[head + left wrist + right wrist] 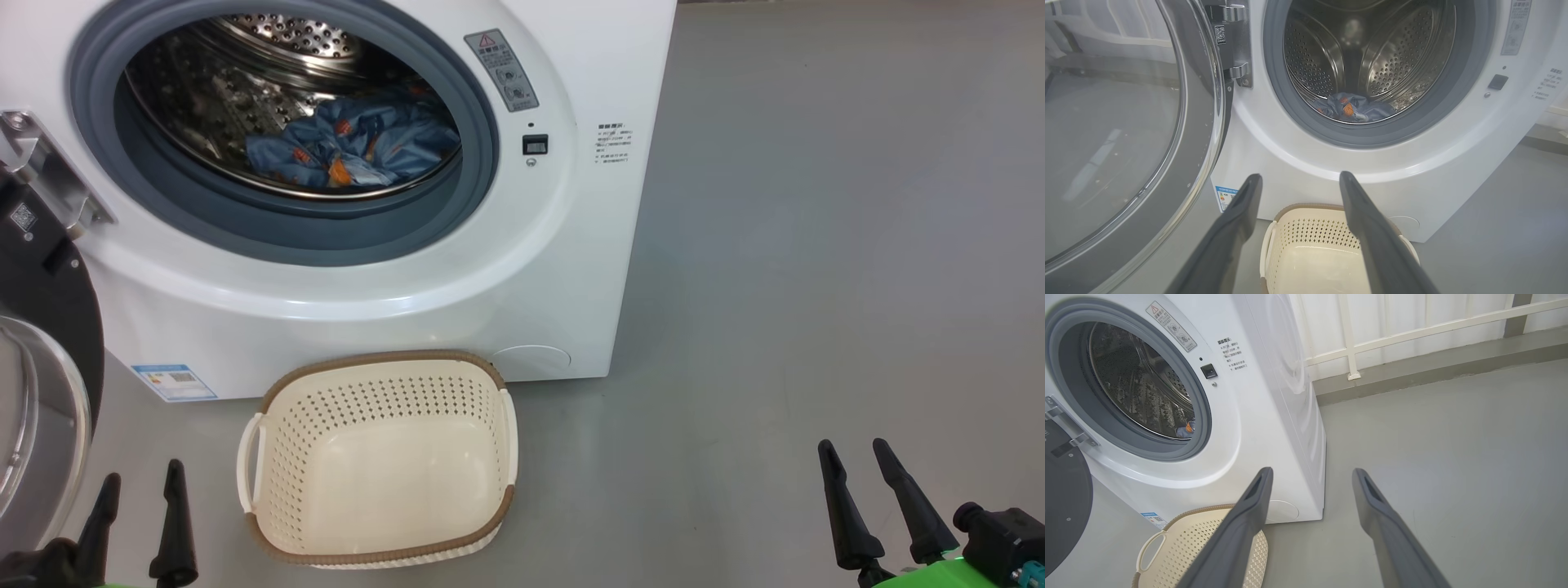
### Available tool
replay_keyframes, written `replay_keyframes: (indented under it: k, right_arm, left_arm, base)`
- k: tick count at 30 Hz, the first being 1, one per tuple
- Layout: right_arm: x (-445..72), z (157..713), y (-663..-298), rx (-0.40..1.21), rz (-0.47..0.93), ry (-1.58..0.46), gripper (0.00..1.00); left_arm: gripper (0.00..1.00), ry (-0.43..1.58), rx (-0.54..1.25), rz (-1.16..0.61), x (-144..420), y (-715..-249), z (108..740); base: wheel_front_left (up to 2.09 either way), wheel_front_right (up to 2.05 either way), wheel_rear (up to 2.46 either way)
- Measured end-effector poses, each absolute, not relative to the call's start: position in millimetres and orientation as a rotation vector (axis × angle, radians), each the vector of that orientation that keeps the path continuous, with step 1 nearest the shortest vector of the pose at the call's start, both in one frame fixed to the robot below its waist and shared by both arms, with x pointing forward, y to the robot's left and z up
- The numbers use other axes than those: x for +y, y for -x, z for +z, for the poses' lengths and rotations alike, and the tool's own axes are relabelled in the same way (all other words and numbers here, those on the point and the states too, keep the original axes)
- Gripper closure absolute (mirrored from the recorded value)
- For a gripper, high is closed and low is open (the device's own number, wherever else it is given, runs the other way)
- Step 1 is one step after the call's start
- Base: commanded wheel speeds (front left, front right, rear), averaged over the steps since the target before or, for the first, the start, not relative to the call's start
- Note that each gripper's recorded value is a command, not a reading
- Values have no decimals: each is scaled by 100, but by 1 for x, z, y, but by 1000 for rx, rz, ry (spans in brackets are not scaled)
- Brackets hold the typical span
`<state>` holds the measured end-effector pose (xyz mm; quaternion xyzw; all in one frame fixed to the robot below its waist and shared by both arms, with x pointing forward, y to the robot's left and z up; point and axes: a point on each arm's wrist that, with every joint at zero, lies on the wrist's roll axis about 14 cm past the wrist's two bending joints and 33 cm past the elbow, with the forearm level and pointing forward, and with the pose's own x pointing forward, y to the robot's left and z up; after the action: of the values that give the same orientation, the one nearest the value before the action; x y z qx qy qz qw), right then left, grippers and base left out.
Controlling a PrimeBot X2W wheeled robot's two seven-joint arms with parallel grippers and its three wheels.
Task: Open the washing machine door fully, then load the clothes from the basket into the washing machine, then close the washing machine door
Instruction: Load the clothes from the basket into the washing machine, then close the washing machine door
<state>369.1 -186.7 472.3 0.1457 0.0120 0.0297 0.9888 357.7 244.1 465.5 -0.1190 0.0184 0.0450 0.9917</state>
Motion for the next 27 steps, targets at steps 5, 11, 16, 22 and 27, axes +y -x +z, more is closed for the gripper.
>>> replay_keyframes:
  k: [5,11,16,22,27]
  right_arm:
    - [-186,472,-369,24,61,-293,0]
    - [-186,472,-370,25,62,-293,0]
    - [-185,471,-371,30,65,-294,0]
    - [-183,469,-372,34,70,-294,0]
    - [-181,469,-374,35,76,-295,0]
  left_arm:
    - [0,237,25,88,244,-359,469]
    - [0,236,20,88,244,-359,471]
    - [0,232,27,94,245,-358,469]
    - [0,235,31,97,245,-358,467]
    - [0,233,31,98,246,-355,467]
  base:
    - [0,0,0]
    - [-4,4,0]
    - [-73,73,0]
    - [-139,139,0]
    - [-100,100,0]
